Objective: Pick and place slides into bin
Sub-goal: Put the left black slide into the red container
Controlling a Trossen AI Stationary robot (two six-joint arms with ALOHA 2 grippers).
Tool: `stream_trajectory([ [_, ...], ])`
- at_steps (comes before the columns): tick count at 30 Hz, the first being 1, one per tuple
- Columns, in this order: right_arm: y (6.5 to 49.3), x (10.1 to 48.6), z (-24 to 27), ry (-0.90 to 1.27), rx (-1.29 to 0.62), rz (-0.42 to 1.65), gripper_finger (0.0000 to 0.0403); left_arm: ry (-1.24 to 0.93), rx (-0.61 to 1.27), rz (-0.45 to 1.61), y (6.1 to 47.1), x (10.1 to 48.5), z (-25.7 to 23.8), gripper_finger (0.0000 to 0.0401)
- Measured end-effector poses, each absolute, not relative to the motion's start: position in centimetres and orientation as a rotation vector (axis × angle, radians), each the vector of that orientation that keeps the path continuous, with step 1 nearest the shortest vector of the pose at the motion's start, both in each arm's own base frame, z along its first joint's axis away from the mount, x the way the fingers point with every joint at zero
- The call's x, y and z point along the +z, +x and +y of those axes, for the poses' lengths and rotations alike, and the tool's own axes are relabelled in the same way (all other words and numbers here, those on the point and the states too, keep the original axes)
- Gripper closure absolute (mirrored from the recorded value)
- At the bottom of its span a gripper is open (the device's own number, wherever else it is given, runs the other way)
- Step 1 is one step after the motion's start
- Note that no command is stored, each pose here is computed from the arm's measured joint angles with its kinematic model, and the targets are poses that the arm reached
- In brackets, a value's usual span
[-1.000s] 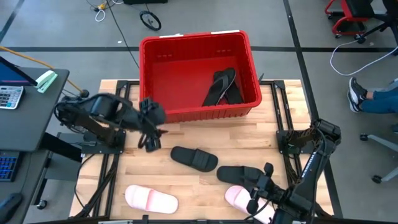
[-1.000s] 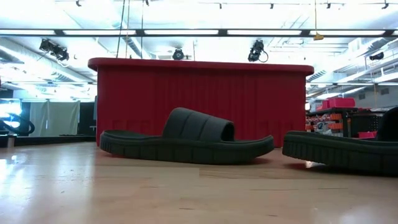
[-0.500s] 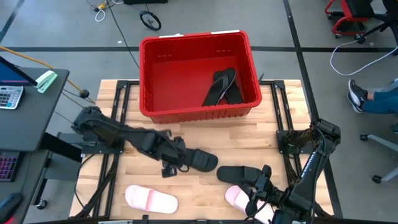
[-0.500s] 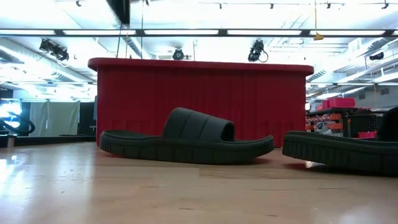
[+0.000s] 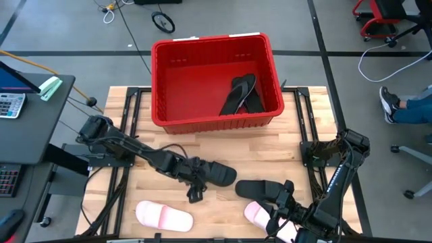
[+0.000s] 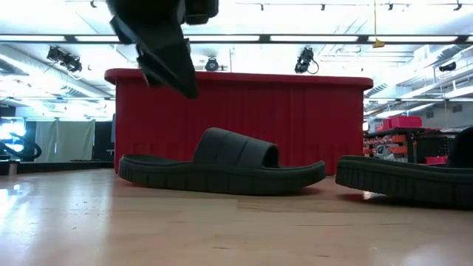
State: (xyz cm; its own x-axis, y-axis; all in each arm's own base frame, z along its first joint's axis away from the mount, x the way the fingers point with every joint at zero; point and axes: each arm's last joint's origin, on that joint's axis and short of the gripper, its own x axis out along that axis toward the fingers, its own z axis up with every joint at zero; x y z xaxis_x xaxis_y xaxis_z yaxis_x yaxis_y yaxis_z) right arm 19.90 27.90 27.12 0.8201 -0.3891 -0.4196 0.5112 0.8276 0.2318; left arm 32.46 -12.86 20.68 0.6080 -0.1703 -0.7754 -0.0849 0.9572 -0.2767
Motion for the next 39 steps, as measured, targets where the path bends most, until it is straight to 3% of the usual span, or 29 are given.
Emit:
stream_trajectory([
  [9, 19.9, 27.1, 27.9, 0.346, -0.489, 0.368, 0.0302, -0.411, -0.014, 0.789, 31.8, 16.7, -10.4, 0.0291],
  [28, 20.0, 27.1, 28.0, 0.393, -0.491, 0.36, 0.0302, -0.475, 0.025, 0.736, 32.2, 16.7, -9.0, 0.029],
  [39, 20.0, 27.2, 28.1, 0.396, -0.488, 0.358, 0.0302, -0.537, 0.067, 0.719, 33.2, 14.8, -9.2, 0.0291],
])
